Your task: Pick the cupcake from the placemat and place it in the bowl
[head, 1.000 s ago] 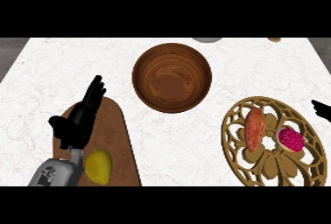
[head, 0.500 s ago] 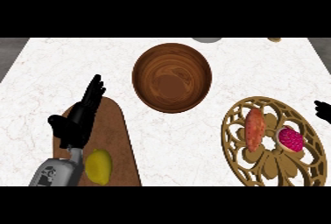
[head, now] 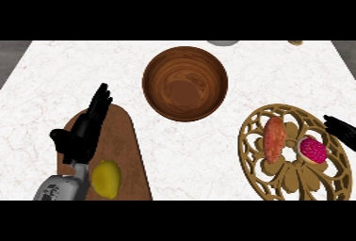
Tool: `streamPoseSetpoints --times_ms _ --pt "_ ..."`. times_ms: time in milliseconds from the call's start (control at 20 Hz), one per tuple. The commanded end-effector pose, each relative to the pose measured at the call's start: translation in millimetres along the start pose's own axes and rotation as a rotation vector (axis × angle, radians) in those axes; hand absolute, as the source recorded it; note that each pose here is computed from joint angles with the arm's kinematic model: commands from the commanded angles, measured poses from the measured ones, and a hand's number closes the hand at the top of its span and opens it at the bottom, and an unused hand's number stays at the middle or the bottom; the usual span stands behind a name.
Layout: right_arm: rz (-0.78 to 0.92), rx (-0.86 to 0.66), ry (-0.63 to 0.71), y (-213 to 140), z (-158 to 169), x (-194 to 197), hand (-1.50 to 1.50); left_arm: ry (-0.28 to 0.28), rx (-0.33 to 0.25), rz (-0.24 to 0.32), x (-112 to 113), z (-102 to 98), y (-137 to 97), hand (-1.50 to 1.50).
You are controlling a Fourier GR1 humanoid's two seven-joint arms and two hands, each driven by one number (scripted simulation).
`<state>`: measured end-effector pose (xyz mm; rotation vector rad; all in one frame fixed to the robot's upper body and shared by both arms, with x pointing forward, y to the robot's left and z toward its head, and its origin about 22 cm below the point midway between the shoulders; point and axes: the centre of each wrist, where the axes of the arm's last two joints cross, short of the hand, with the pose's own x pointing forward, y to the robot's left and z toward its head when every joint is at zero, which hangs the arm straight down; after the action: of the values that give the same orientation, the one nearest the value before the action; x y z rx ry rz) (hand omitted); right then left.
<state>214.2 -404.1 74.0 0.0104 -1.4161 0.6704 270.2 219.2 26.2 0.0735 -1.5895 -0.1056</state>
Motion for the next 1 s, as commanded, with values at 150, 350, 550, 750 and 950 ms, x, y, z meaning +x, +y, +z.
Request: streamPoseSetpoints --times_ms 150,350,550,750,950 --pt "-0.015 -0.004 0.002 -8 -15 -32 -1.5 0.002 -0.005 0.007 3 -13 -13 0.0" --pt "0.059 -0.035 0.039 10 -23 -25 -1.5 -0.012 0.003 -0.008 2 -11 13 0.0" --pt "0.17 -0.064 0.091 4 -43 -46 -1.5 0.009 -0.011 0.002 0 -25 5 0.0" --pt "0.212 -0.015 0.108 9 -26 -34 -1.5 -0.002 0.001 -0.003 7 -24 8 0.0" --pt "0.155 0.013 0.083 28 -54 -48 -1.5 -0.005 -0.014 -0.002 5 9 5 0.0"
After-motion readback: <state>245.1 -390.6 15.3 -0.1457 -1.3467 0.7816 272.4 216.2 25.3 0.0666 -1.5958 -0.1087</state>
